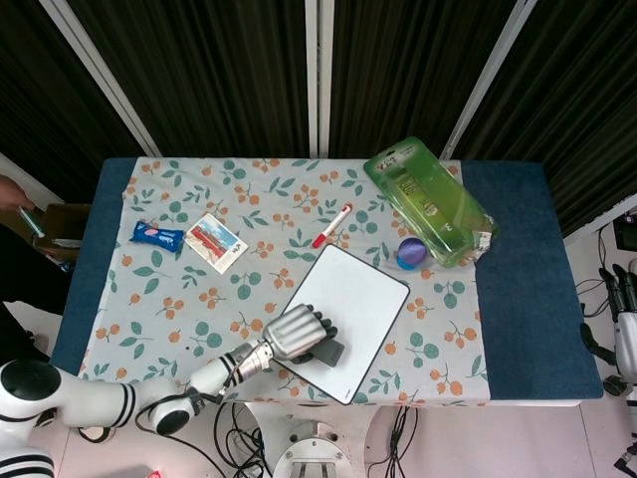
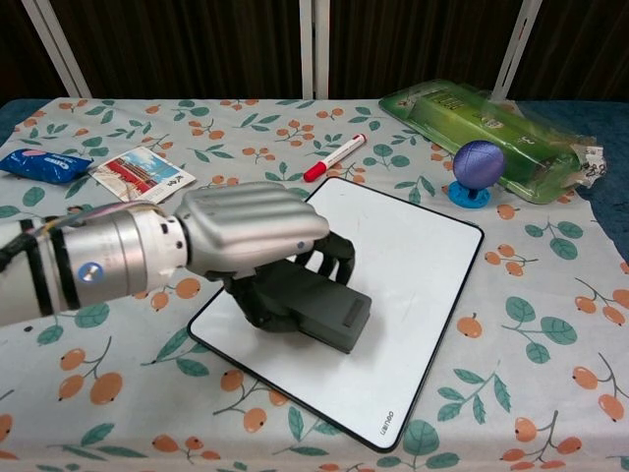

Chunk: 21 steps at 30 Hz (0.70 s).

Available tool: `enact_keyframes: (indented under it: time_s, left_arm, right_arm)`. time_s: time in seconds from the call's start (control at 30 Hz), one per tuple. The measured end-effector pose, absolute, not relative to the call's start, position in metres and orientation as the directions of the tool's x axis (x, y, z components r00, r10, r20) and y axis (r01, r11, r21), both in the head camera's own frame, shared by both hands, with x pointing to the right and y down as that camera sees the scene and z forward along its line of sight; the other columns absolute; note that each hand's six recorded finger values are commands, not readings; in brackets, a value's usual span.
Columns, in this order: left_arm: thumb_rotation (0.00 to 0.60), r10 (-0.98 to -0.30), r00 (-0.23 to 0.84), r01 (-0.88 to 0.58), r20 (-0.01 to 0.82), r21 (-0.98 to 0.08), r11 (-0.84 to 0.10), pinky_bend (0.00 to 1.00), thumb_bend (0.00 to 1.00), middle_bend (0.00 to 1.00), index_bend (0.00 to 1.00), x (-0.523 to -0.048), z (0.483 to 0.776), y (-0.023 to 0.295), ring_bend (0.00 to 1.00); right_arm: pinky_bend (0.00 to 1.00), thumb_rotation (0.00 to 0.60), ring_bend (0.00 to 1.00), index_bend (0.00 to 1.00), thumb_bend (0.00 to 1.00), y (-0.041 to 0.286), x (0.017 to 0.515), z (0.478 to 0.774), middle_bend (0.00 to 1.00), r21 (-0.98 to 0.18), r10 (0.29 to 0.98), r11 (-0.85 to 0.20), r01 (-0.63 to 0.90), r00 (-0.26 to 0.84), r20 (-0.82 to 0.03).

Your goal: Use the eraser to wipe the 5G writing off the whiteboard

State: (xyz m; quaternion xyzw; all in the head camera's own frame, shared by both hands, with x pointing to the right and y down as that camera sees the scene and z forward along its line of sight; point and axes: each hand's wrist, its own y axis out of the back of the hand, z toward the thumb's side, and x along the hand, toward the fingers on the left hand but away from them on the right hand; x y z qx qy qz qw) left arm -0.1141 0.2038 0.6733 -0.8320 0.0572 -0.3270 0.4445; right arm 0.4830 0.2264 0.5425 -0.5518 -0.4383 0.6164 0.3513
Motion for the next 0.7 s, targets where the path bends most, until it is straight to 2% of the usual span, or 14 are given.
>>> enact_keyframes:
  time_s: [0.2, 0.3, 0.57, 0.7]
  left_arm:
    - [0.600, -0.553, 0.652, 0.150, 0.518, -0.803, -0.576, 0.59, 0.48, 0.54, 0.61, -0.180, 0.671, 0.164, 0.52]
    - [0.600, -0.613, 0.585, 0.124, 0.531, -0.806, -0.579, 0.59, 0.48, 0.53, 0.60, -0.211, 0.677, 0.149, 0.51]
    - [0.600, -0.703, 0.435, 0.074, 0.562, -0.801, -0.595, 0.58, 0.47, 0.53, 0.58, -0.293, 0.700, 0.131, 0.51]
    - [0.600, -0.718, 0.391, 0.059, 0.576, -0.794, -0.605, 0.58, 0.44, 0.51, 0.48, -0.328, 0.709, 0.135, 0.49]
  right_arm:
    - [0.00, 0.600, 0.00, 0.00, 0.26, 0.226, 0.479, 0.543, 0.00, -0.927, 0.917, -0.372, 0.046, -0.135, -0.374]
    - [0.00, 0.600, 0.00, 0.00, 0.26, 0.225, 0.476, 0.543, 0.00, -0.927, 0.918, -0.373, 0.043, -0.130, -0.375]
    - [0.00, 0.600, 0.00, 0.00, 0.26, 0.224, 0.467, 0.545, 0.00, -0.926, 0.919, -0.375, 0.036, -0.114, -0.376]
    - [0.00, 0.600, 0.00, 0.00, 0.26, 0.224, 0.464, 0.544, 0.00, -0.928, 0.922, -0.371, 0.032, -0.109, -0.372]
